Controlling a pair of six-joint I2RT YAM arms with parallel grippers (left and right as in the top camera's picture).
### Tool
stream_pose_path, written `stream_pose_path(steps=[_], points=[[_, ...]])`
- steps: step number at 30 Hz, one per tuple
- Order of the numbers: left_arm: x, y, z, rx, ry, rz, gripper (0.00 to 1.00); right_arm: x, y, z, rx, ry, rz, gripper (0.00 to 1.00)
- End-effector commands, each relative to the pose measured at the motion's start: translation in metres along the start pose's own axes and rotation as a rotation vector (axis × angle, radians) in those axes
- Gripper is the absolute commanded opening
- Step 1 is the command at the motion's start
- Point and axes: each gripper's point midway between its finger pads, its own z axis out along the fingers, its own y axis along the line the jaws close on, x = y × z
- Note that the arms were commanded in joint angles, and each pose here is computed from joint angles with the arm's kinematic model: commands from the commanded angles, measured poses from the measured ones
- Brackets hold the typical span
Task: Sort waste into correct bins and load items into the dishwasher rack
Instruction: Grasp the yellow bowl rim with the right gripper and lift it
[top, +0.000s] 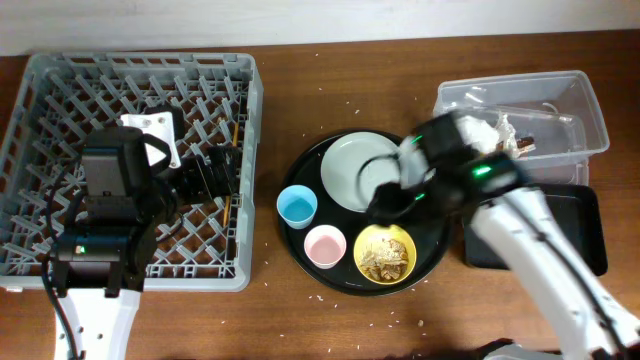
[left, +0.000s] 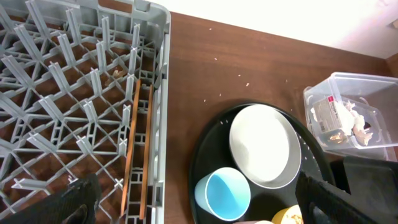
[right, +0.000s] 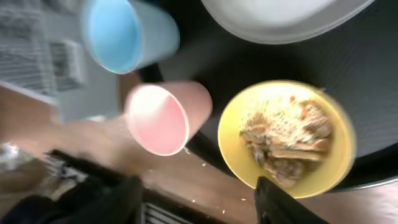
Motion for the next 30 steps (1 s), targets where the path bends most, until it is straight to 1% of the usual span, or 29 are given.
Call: stream_pose_path(steps=[1, 2, 3, 4, 6, 11, 12, 14, 15, 16, 18, 20, 22, 26, 28, 30], points=[[-0.006, -0.003, -0.004, 0.011, -0.017, -0.001, 0.99, 0.027, -0.008, 0.056, 0.107, 0.065, 0.069, 0.54], [-0.006, -0.003, -0.004, 0.011, -0.017, -0.001, 0.99, 0.029, -0.014, 0.069, 0.151, 0.056, 0.126, 0.49], [-0.006, -0.003, -0.004, 0.011, -0.017, -0.001, 0.99, 0.027, -0.023, 0.074, 0.195, 0.04, 0.181, 0.47], [-0.006, -0.003, -0.004, 0.011, -0.017, -0.001, 0.99, 0.023, -0.029, 0.08, 0.221, 0.029, 0.212, 0.47], [-0.006, -0.003, -0.004, 0.011, -0.017, -0.001, 0.99, 0.014, -0.029, 0.092, 0.216, 0.018, 0.21, 0.46], [-0.006, -0.003, -0.004, 0.011, -0.017, -0.001, 0.99, 0.014, -0.04, 0.113, 0.256, 0.052, 0.237, 0.44], [-0.006, -0.003, -0.004, 0.011, -0.017, -0.001, 0.99, 0.015, -0.044, 0.119, 0.268, 0.064, 0.246, 0.42], [-0.006, -0.003, -0.004, 0.011, -0.017, -0.001, 0.99, 0.018, -0.048, 0.122, 0.285, 0.081, 0.253, 0.25], [-0.006, -0.003, -0.004, 0.011, -0.017, -0.001, 0.99, 0.017, -0.052, 0.12, 0.302, 0.073, 0.255, 0.2], [-0.006, -0.003, -0.004, 0.011, -0.017, -0.001, 0.99, 0.015, -0.056, 0.115, 0.31, 0.064, 0.269, 0.12], [-0.006, -0.003, -0.004, 0.011, -0.017, -0.001, 0.99, 0.011, -0.067, 0.109, 0.326, 0.056, 0.305, 0.05], [-0.006, -0.003, -0.004, 0.011, -0.017, -0.001, 0.99, 0.003, -0.081, 0.103, 0.34, 0.039, 0.342, 0.04], [-0.006, -0.003, -0.004, 0.011, -0.017, -0.001, 0.99, 0.0, -0.083, 0.101, 0.328, 0.041, 0.337, 0.04], [-0.006, -0.003, -0.004, 0.011, -0.017, -0.001, 0.99, -0.009, -0.064, 0.075, 0.3, 0.037, 0.195, 0.04], [-0.006, -0.003, -0.004, 0.011, -0.017, -0.001, 0.99, -0.016, -0.05, 0.052, 0.273, 0.0, 0.122, 0.04], [-0.006, -0.003, -0.004, 0.011, -0.017, -0.001, 0.99, -0.023, -0.034, 0.022, 0.233, -0.069, 0.047, 0.04]])
